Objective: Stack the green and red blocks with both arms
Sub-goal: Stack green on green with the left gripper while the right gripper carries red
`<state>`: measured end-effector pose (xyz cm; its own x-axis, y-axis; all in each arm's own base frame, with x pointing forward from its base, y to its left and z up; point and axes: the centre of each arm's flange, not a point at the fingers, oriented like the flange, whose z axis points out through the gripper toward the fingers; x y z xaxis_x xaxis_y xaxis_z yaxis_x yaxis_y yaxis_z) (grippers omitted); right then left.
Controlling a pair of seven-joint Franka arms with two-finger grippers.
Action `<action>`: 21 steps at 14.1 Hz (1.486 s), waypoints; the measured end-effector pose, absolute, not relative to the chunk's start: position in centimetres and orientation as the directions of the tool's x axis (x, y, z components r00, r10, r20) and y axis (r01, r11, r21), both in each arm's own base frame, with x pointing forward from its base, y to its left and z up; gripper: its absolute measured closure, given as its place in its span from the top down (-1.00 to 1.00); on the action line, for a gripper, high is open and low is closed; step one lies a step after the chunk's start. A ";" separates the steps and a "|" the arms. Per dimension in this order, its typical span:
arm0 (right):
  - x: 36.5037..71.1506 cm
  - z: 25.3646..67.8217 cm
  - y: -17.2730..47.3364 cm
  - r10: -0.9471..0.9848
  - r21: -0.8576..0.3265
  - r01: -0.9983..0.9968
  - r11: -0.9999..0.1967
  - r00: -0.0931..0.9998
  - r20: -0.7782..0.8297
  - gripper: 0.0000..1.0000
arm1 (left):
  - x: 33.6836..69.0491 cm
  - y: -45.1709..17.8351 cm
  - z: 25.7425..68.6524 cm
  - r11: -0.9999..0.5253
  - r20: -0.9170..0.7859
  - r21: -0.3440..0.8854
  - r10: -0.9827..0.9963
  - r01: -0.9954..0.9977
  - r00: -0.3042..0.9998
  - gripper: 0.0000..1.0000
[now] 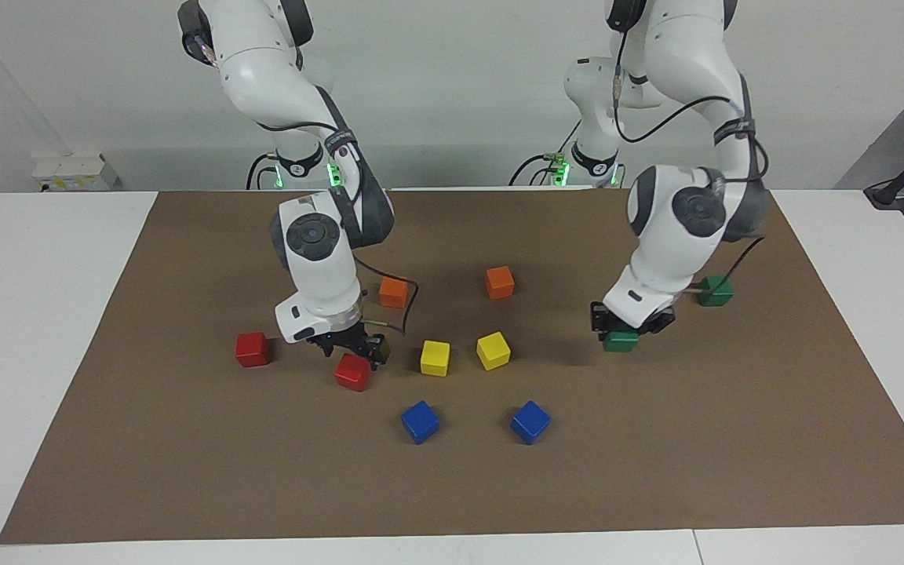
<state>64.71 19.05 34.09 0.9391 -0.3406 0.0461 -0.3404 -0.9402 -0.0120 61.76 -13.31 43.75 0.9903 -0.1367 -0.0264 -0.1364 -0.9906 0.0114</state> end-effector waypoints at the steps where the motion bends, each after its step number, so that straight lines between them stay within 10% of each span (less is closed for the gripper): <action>1: 64.8 34.1 18.8 -0.342 -0.012 -0.342 -0.940 0.939 0.046 1.00 | 61.0 -10.8 46.1 -0.989 -0.040 0.011 -0.151 -0.150 0.988 0.10; 10: 65.1 33.3 18.5 -0.346 -0.026 -0.345 -0.938 0.936 0.060 1.00 | 54.5 9.1 47.6 -0.967 -0.102 0.053 -0.253 -0.249 0.962 0.10; 21: 64.8 30.7 18.6 -0.323 -0.042 -0.321 -0.946 0.944 0.072 0.82 | 48.9 12.3 38.2 -0.977 0.022 -0.008 -0.215 -0.215 0.976 0.10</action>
<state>64.75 18.59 30.71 0.9436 -0.3234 0.0717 -0.3211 -0.9461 -0.0419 48.95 12.31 38.24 0.9763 -0.2152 0.0218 -0.2151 -0.9766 -0.0078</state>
